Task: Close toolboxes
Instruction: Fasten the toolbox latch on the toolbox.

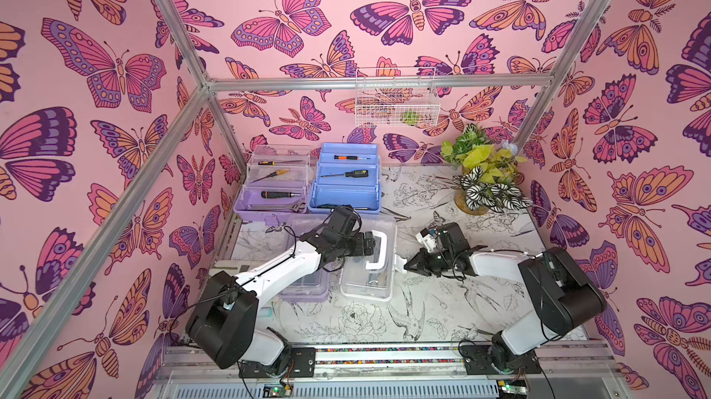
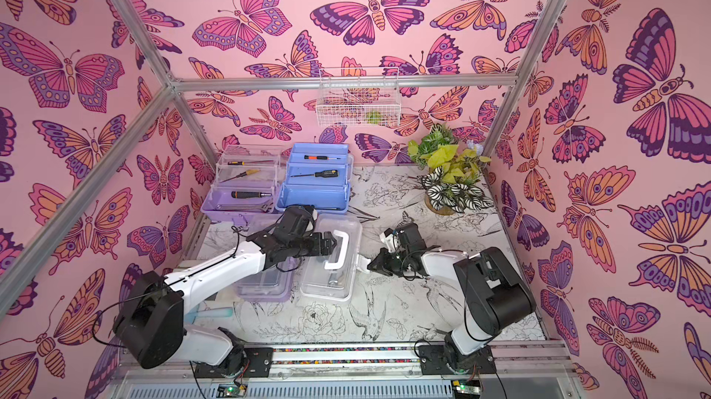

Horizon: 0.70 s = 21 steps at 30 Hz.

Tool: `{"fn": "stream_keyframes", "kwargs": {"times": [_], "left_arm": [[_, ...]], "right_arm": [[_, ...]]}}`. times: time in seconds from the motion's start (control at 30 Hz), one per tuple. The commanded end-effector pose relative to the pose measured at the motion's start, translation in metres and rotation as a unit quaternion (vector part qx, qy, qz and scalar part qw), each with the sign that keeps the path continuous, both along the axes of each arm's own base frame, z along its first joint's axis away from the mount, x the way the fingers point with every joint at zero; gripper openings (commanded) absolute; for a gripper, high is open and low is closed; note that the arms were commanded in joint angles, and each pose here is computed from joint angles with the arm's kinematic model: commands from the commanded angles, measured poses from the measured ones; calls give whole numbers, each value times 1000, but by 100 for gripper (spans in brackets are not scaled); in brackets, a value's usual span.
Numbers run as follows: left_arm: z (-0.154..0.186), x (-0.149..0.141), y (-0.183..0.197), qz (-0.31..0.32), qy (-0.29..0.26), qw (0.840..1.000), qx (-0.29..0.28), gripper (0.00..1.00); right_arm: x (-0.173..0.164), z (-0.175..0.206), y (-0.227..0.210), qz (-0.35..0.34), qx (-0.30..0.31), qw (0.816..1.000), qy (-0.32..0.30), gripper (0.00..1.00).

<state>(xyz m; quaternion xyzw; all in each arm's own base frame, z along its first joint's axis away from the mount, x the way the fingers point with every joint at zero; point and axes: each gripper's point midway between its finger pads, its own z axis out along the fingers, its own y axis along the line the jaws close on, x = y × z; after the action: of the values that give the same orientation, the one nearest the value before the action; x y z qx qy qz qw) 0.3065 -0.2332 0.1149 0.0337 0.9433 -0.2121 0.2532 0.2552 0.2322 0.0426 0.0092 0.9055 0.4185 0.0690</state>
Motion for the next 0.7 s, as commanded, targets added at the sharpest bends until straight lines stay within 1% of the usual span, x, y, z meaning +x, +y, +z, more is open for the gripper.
{"fn": "stream_keyframes", "kwargs": {"times": [0.0,0.3,0.57,0.67], "left_arm": [[-47,-32,29,-4,81,991,105,95],[-57,-33,20,-15,94,989,117,95],[-59,-35,18,-14,97,989,116,95],[-59,-34,17,-13,97,989,115,95]], "right_arm": [[-4,34,10,50,27,998,-41,11],[1,56,17,51,51,996,-50,17],[-3,64,18,53,57,995,-55,23],[-6,73,19,57,59,994,-68,26]]}}
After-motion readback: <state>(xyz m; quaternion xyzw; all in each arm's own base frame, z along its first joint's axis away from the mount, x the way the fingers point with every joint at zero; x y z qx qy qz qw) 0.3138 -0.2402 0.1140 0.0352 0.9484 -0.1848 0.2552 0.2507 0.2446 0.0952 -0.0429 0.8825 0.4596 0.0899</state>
